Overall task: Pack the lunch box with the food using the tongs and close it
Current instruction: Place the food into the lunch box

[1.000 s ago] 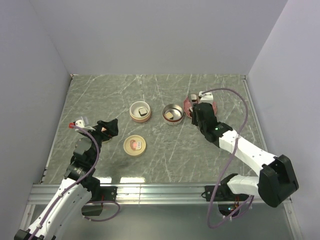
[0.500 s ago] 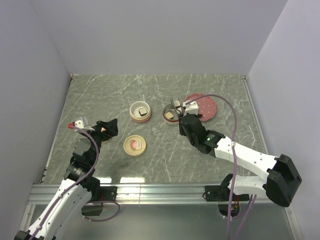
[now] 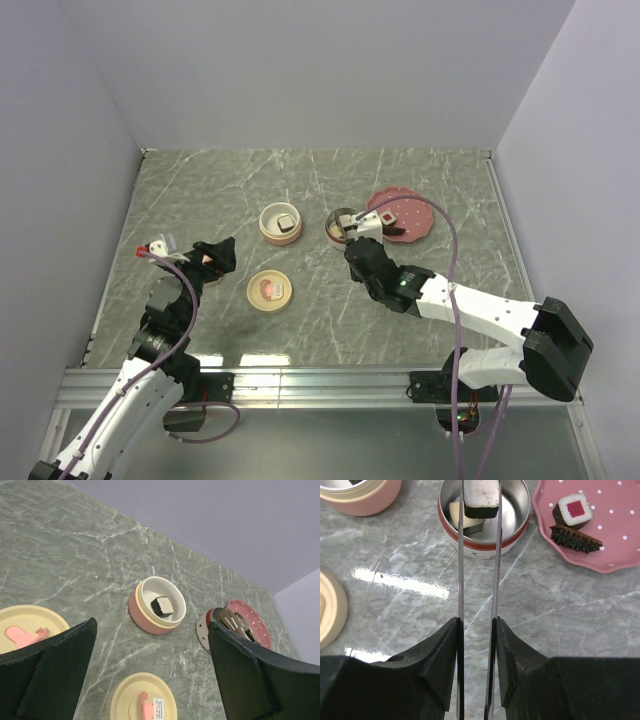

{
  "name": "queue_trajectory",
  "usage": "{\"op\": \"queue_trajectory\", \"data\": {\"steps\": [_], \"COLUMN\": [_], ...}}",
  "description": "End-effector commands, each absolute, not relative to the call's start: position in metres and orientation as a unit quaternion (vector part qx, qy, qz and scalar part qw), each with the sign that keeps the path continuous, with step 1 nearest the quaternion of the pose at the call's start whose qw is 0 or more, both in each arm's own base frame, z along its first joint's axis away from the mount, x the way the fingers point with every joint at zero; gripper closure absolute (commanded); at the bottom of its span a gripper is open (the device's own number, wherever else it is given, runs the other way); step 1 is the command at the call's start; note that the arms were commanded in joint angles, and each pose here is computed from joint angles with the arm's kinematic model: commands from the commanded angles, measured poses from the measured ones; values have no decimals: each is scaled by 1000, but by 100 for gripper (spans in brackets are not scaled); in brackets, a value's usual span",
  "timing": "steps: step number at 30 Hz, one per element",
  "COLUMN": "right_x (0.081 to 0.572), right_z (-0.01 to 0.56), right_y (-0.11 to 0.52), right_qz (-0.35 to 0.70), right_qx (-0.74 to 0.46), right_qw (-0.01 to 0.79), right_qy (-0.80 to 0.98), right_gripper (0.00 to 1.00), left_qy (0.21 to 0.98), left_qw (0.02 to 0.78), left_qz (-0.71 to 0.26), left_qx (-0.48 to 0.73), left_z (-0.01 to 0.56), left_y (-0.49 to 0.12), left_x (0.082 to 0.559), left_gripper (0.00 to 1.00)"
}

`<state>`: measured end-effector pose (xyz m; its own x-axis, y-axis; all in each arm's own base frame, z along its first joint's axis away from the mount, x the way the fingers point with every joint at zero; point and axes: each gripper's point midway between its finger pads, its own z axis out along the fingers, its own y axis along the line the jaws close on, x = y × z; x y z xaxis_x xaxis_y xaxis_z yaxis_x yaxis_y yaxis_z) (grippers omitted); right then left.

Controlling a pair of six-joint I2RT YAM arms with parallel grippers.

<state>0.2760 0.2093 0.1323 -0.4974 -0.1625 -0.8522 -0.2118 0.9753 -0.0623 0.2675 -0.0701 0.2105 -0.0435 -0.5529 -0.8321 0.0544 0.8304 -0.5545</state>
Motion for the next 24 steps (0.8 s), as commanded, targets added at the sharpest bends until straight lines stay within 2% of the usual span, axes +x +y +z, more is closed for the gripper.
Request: {"op": "queue_trajectory", "data": {"steps": [1,15,18,20,24], "right_x": [284,290,291,292,293], "right_z": [155,160,161,161,166], "right_y": [217,229,229,228,226], "right_qz": [40,41,36,33,31], "right_qx": [-76,-89,-85,-83,-80], "right_qw": [520,522,523,523,528], "right_qy": [850,847,847,847,845], "right_gripper": [87,85,80,64,57], "left_qy": [677,678,679,679,679], "left_qw": [675,674,674,673,673], "left_qz": [-233,-232,-233,-233,-233], "left_qx": [-177,-178,-177,-177,-177], "left_z": [216,215,216,215,215], "left_y": [-72,-72,-72,-72,-73], "left_x": [268,268,269,269,269], "left_gripper": [1,0,1,1,1]}}
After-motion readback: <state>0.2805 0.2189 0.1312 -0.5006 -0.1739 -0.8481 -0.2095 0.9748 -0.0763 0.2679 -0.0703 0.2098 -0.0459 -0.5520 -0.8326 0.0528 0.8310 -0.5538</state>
